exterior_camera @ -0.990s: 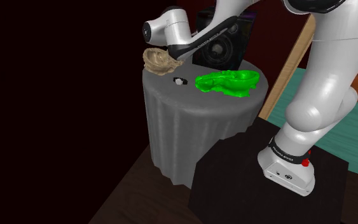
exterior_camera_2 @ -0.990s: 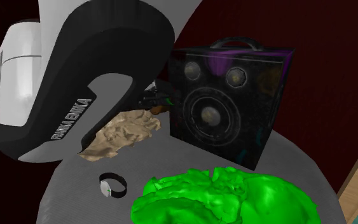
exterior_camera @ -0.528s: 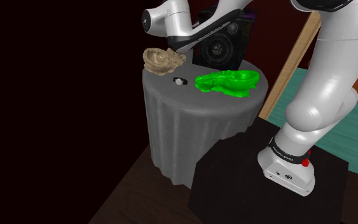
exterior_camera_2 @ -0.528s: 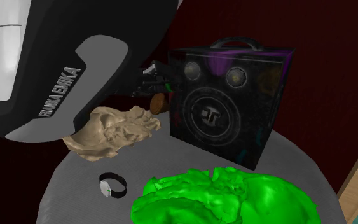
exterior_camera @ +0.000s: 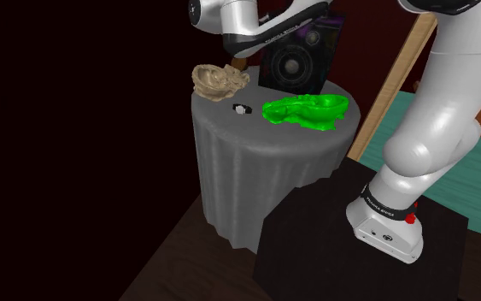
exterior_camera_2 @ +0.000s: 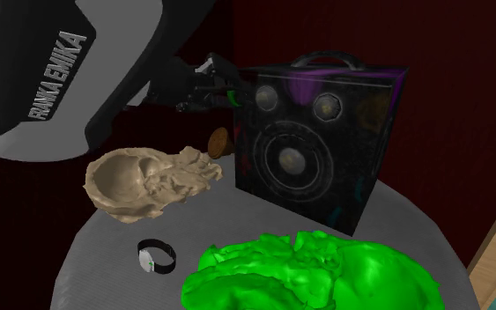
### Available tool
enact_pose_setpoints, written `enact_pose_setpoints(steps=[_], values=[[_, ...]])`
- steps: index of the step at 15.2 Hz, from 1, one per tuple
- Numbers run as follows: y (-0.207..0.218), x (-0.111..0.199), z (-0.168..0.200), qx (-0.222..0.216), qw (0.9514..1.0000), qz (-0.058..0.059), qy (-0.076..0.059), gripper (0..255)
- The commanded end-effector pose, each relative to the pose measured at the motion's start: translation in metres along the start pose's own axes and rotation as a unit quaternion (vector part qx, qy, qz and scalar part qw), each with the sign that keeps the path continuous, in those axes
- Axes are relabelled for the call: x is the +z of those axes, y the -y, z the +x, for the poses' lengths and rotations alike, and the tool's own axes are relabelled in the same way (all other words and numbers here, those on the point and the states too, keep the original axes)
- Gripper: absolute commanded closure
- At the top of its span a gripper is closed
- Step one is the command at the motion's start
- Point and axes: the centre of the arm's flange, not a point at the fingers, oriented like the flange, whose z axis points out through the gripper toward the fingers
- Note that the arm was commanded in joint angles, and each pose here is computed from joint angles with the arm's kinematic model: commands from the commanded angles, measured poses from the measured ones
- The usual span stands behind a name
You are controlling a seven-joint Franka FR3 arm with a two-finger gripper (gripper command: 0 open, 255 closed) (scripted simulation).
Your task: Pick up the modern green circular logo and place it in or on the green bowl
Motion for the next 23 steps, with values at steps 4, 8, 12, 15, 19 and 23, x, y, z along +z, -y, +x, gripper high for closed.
enact_pose_setpoints(steps=[4, 8, 12, 15, 19, 23], values=[[-0.014, -0.007, 0.017, 0.0, 1.0, 0.0, 0.0, 255], [-0.049, -0.035, -0.01, 0.0, 1.0, 0.0, 0.0, 255], [-0.084, -0.064, -0.038, 0.0, 1.0, 0.0, 0.0, 255], [-0.111, -0.085, -0.058, 0.0, 1.0, 0.0, 0.0, 255], [-0.151, -0.118, -0.089, 0.0, 1.0, 0.0, 0.0, 255], [-0.139, -0.112, -0.105, 0.0, 1.0, 0.0, 0.0, 255]])
